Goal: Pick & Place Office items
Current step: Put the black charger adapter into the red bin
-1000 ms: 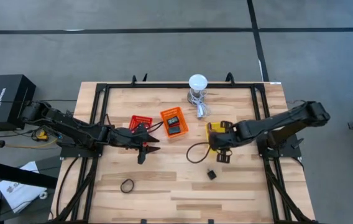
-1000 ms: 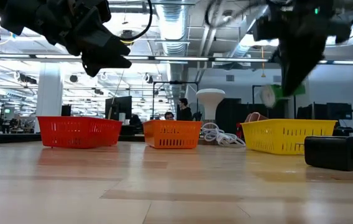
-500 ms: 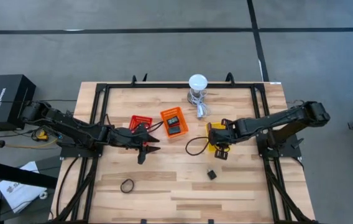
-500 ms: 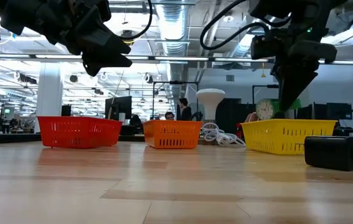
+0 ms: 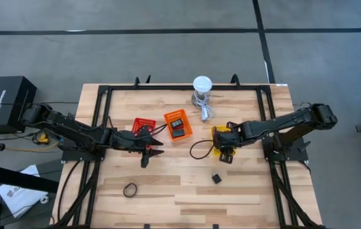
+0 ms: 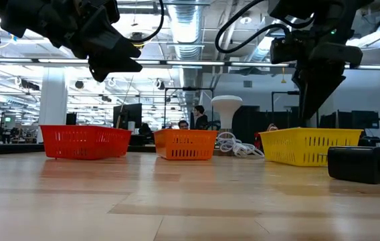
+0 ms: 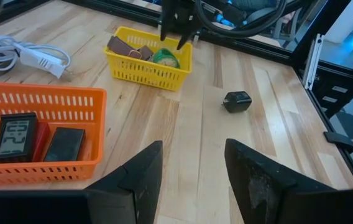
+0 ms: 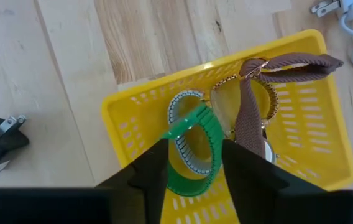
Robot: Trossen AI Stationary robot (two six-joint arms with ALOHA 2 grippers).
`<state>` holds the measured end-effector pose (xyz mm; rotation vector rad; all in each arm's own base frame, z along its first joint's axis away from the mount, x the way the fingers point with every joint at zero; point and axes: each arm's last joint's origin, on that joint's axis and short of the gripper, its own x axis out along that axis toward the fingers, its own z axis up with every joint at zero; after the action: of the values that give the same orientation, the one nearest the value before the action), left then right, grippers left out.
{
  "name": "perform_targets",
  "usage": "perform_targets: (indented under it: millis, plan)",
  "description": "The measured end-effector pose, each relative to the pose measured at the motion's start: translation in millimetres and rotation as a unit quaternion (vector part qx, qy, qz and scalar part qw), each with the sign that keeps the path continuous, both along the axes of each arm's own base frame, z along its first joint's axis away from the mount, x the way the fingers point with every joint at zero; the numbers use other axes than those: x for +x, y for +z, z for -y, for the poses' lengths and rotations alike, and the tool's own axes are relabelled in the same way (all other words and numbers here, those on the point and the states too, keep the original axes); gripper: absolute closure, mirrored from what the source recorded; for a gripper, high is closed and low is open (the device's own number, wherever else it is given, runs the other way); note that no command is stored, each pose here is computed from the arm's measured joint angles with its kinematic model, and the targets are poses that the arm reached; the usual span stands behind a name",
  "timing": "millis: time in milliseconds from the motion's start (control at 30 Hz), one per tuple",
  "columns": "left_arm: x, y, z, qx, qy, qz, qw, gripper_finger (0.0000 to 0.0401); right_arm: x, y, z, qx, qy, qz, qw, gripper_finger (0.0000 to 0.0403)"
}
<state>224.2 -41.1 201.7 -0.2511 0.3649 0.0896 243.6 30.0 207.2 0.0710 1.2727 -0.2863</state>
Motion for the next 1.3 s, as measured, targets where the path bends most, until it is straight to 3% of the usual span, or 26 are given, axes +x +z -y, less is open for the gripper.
perform_targets:
  millis: [433, 633, 1067, 1300]
  plan:
    - [0.0, 0.0, 0.0, 0.000, 0.000, 0.000, 1.000, 0.0234, 1.4, 0.4, -1.2, 0.010, -0.028, 0.013, 0.999, 0.0188]
    - [0.0, 0.0, 0.0, 0.000, 0.000, 0.000, 1.000, 0.0234, 3.4, 1.0, -3.0, 0.034, -0.080, 0.034, 0.996, 0.0187]
    - [0.0, 0.0, -0.1, 0.000, 0.000, 0.000, 1.000, 0.0234, 1.1, 0.8, -17.6, 0.053, -0.069, 0.033, 0.996, 0.0188]
    - [0.0, 0.0, 0.0, 0.000, 0.000, 0.000, 1.000, 0.0234, 0.3, 0.9, -22.0, 0.066, -0.105, 0.039, 0.991, 0.0188]
